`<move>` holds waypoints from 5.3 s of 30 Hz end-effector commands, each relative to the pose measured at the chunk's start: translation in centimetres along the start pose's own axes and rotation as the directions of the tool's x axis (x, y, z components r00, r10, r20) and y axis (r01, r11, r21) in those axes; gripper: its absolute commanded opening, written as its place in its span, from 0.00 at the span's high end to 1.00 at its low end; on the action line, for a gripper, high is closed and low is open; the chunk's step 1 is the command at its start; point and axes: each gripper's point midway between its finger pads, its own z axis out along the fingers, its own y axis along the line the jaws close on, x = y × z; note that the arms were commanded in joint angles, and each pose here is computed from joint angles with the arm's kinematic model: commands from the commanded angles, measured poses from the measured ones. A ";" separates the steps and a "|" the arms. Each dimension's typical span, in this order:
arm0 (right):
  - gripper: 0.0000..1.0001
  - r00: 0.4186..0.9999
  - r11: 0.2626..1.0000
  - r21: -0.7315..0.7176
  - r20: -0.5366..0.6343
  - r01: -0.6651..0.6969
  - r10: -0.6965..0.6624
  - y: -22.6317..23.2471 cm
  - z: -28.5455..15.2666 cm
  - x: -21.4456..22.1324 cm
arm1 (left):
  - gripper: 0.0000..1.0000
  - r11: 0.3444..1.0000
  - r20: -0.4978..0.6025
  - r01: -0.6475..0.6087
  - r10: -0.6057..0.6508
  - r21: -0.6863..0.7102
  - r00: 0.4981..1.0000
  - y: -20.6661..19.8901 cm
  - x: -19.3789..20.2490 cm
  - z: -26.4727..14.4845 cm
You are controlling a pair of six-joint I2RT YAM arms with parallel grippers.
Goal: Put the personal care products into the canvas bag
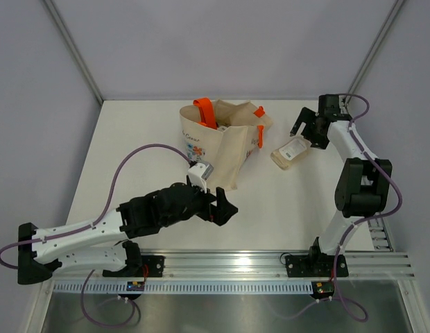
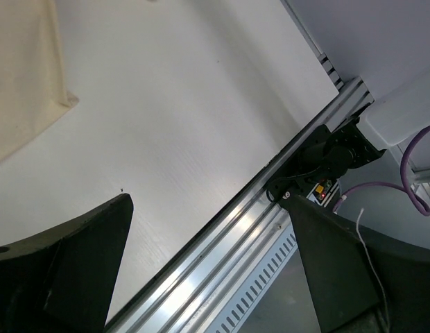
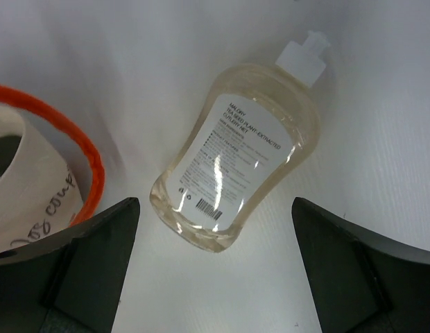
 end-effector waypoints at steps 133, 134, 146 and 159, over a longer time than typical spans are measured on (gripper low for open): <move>0.96 0.590 -0.027 -0.792 0.478 0.611 -0.651 27.7 -14.0 4.2 | 0.01 0.979 0.366 -0.038 0.110 -0.198 0.924 5.8 -7.6 -10.7; 0.96 0.586 -0.016 -0.793 0.464 0.609 -0.664 27.4 -13.9 4.4 | 0.01 0.979 0.358 -0.041 0.112 -0.200 0.927 5.8 -7.4 -10.7; 0.95 0.352 0.008 -0.664 0.386 0.748 -0.853 24.5 -8.9 6.2 | 0.01 0.984 0.380 -0.016 0.085 -0.180 0.921 6.6 -6.9 -12.1; 0.90 0.212 0.002 -0.396 0.488 0.918 -0.847 26.9 -8.6 0.5 | 0.01 0.981 0.353 -0.035 0.101 -0.190 0.930 6.6 -6.4 -11.4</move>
